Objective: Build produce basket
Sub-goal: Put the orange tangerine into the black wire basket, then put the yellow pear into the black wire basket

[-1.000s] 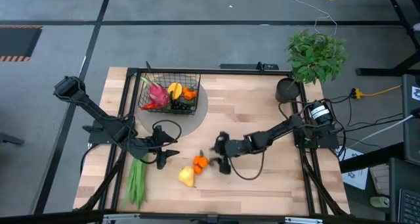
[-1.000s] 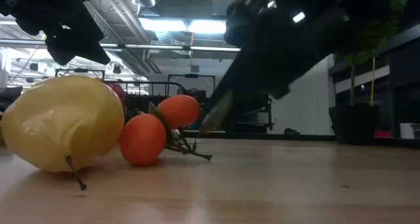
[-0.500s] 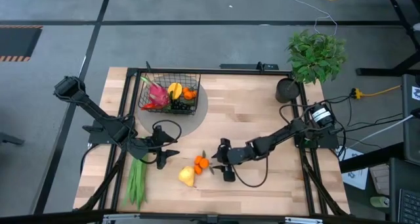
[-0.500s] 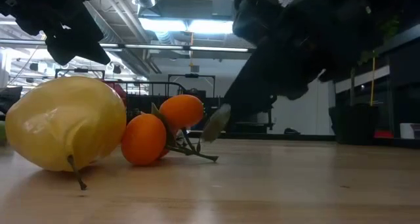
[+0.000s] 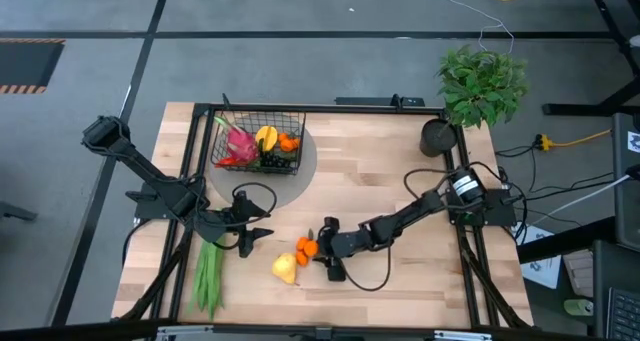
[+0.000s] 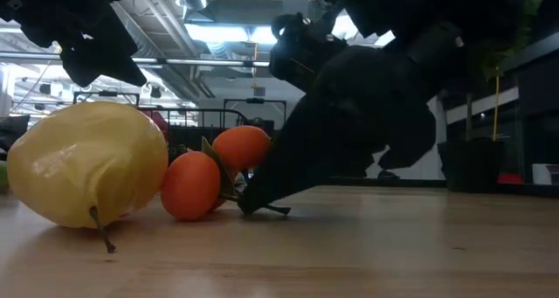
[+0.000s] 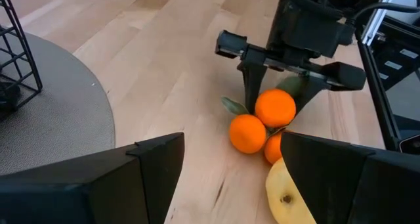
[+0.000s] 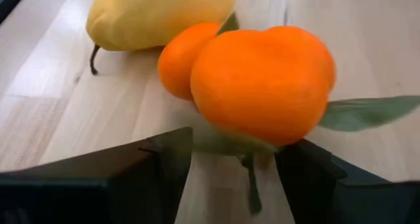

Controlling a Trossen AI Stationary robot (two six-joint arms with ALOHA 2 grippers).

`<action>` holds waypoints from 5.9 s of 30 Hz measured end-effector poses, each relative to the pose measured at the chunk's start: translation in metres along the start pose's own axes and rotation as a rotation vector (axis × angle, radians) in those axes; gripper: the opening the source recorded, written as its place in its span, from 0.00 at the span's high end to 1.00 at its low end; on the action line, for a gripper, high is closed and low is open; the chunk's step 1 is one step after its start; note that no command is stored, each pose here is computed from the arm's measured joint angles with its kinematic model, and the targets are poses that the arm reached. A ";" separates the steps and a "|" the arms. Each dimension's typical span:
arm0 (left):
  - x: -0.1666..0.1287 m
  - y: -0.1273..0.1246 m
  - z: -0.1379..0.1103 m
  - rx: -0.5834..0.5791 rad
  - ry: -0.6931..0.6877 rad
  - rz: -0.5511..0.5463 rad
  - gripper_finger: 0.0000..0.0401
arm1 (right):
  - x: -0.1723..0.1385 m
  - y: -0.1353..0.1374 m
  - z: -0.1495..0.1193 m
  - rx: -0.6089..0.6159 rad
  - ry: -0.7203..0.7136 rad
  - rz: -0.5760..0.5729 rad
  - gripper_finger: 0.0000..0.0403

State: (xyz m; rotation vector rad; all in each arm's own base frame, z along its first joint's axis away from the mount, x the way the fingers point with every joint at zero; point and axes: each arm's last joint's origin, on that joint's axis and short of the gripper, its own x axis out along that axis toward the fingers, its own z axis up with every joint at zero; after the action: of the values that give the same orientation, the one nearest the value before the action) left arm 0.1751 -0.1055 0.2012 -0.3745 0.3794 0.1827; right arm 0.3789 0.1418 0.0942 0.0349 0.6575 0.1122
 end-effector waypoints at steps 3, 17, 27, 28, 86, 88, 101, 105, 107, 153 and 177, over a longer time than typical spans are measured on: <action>0.000 0.000 0.000 0.000 0.000 0.000 0.39 | 0.000 0.000 0.000 -0.017 -0.002 -0.012 0.50; 0.000 0.000 0.000 0.000 0.000 0.000 0.39 | -0.013 -0.004 0.010 -0.108 0.012 -0.100 0.94; 0.000 0.000 0.000 0.001 0.000 0.000 0.39 | -0.108 -0.038 0.101 -0.383 -0.191 -0.529 1.00; 0.000 0.000 0.000 0.000 0.000 0.000 0.39 | -0.118 -0.047 0.112 -0.395 -0.216 -0.556 1.00; 0.009 0.000 -0.010 0.040 0.025 0.049 0.39 | -0.228 -0.106 0.119 0.233 0.777 0.208 0.50; 0.011 0.000 -0.013 0.049 0.034 0.057 0.39 | -0.237 -0.099 0.103 0.269 0.725 0.158 0.50; 0.015 -0.014 -0.009 -0.072 0.060 -0.144 0.39 | -0.261 -0.031 0.029 0.298 0.481 -0.003 0.50; 0.013 -0.021 -0.001 -0.036 -0.007 -0.224 0.39 | -0.257 -0.016 0.016 0.268 0.431 -0.021 0.50; 0.013 -0.022 0.002 -0.023 -0.031 -0.240 0.39 | -0.254 -0.012 0.009 0.246 0.407 -0.042 0.50; 0.121 -0.047 -0.012 -0.417 0.360 0.101 0.39 | -0.249 -0.002 -0.005 0.070 0.393 0.005 0.50; 0.151 -0.006 0.011 -0.456 0.059 0.331 0.39 | -0.248 -0.001 -0.003 0.074 0.372 0.012 0.50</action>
State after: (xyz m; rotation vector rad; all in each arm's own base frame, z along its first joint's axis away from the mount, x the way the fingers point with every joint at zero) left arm 0.3179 -0.0910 0.1531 -0.7668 0.4562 0.5876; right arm 0.1820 0.1122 0.2425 0.0905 1.0332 0.1064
